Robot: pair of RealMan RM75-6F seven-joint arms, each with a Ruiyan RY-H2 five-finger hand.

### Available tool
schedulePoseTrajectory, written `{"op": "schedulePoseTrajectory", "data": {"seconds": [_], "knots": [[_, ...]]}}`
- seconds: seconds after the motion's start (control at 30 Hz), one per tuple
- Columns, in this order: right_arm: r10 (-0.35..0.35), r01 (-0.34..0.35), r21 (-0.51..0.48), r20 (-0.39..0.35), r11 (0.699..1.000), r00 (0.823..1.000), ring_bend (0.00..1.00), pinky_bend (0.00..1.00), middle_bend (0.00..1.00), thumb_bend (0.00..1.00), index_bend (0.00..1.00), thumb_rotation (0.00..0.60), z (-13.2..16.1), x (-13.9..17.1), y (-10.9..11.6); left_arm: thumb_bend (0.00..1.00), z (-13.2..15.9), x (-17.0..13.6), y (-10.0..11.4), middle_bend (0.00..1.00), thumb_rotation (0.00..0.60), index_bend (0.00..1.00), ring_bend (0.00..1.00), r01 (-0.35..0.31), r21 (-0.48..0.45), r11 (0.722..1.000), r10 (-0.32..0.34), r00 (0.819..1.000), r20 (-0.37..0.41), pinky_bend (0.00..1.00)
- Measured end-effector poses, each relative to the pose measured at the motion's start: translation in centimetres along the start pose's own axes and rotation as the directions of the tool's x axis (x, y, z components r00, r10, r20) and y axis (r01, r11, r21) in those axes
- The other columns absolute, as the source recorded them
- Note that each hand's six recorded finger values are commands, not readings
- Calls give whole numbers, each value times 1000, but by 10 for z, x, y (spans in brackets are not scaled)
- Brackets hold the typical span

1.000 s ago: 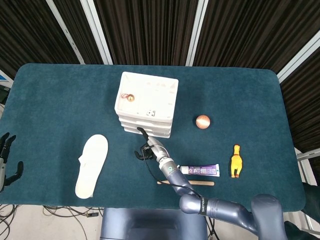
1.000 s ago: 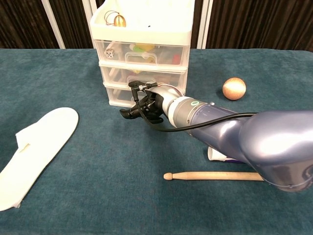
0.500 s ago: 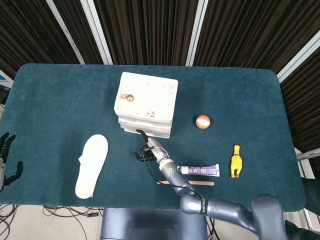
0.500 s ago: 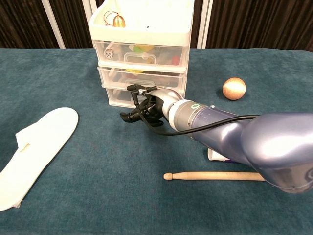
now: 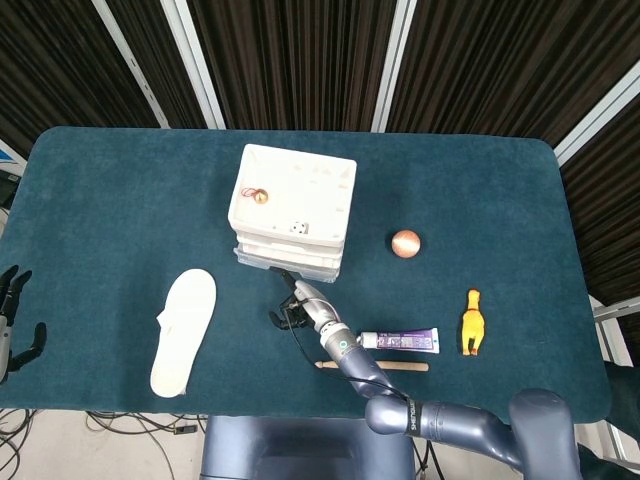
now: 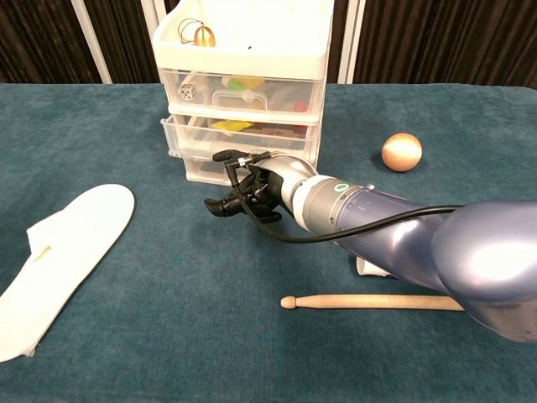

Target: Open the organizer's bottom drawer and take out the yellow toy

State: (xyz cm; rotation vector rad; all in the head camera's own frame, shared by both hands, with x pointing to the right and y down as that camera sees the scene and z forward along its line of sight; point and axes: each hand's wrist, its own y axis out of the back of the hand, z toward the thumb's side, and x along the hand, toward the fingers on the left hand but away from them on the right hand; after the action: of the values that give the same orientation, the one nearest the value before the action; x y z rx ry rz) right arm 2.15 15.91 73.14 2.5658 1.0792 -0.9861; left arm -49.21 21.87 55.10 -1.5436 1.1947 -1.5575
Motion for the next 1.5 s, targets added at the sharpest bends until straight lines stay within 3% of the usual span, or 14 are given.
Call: {"op": "schedulePoseTrajectory", "data": {"seconds": [0.73, 1.13, 1.5], "knots": [[-48, 48, 64, 5, 997, 999, 1000, 1000, 928, 480, 107, 600, -9, 15, 3, 462, 1, 0, -1, 0, 600, 61, 0, 4, -1, 1000, -4, 1000, 2, 0], [-39, 43, 116, -32, 992, 999, 1000, 1000, 927, 479, 117, 600, 0, 45, 2, 462, 1, 0, 0, 0, 600, 61, 0, 4, -4, 1000, -4, 1000, 1, 0], [-93, 104, 179, -68, 978, 993, 1000, 1000, 928, 479, 101, 600, 22, 54, 20, 463, 1, 1, 0, 0, 600, 61, 0, 8, -6, 1000, -8, 1000, 1, 0]]}}
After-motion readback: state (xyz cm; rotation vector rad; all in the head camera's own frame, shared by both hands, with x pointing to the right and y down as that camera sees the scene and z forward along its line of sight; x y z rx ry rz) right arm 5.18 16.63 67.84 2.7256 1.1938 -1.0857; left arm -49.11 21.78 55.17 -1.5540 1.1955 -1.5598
